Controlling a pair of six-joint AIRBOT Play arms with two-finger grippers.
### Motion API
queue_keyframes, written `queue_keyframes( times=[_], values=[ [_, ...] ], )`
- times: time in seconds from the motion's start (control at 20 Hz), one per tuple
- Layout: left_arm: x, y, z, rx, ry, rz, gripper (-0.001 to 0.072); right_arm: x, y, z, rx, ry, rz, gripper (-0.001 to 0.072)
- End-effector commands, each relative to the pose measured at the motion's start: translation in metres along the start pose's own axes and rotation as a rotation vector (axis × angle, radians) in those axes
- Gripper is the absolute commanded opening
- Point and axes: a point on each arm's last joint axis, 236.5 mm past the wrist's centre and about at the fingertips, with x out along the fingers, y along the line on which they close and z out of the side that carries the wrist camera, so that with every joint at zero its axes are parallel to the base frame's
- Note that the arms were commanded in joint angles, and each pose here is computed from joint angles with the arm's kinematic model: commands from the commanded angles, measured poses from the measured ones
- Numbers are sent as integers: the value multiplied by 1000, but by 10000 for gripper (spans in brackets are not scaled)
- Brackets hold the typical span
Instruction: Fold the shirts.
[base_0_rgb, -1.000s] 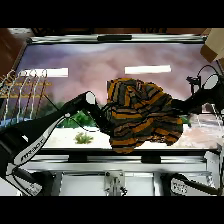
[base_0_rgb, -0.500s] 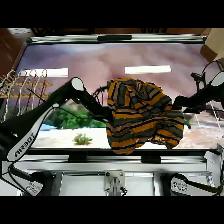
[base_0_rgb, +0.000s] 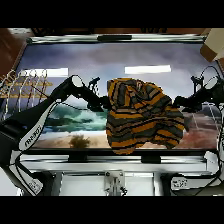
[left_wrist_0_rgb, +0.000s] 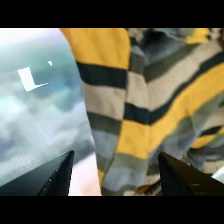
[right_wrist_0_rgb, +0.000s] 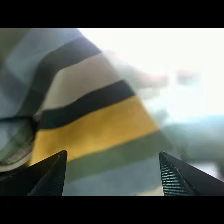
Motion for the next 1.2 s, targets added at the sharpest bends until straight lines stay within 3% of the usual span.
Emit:
queue_keyframes(
  times=[0.0,0.45,0.5,0.55,0.6,0.7,0.75,0.95,1.15],
  values=[
    [15,1,6,-9,-21,9,615,22,-7,2,-18,22,3,672],
    [44,-10,1,20,-14,16,585,50,16,3,-21,55,38,672],
    [46,-8,0,16,-10,17,460,52,20,3,-22,56,47,671],
    [48,-7,0,15,-7,18,392,52,23,3,-25,58,51,662],
    [49,-6,0,17,-6,19,367,52,25,2,-28,62,53,543],
    [49,-7,2,56,-14,19,121,52,28,1,-29,68,59,131],
    [48,-6,2,89,-13,19,48,51,32,1,-15,67,76,54],
    [20,5,8,183,-2,60,46,23,61,15,-59,-26,173,49],
    [-69,13,47,312,-142,198,46,-55,110,51,-153,-309,313,49]
  ],
)
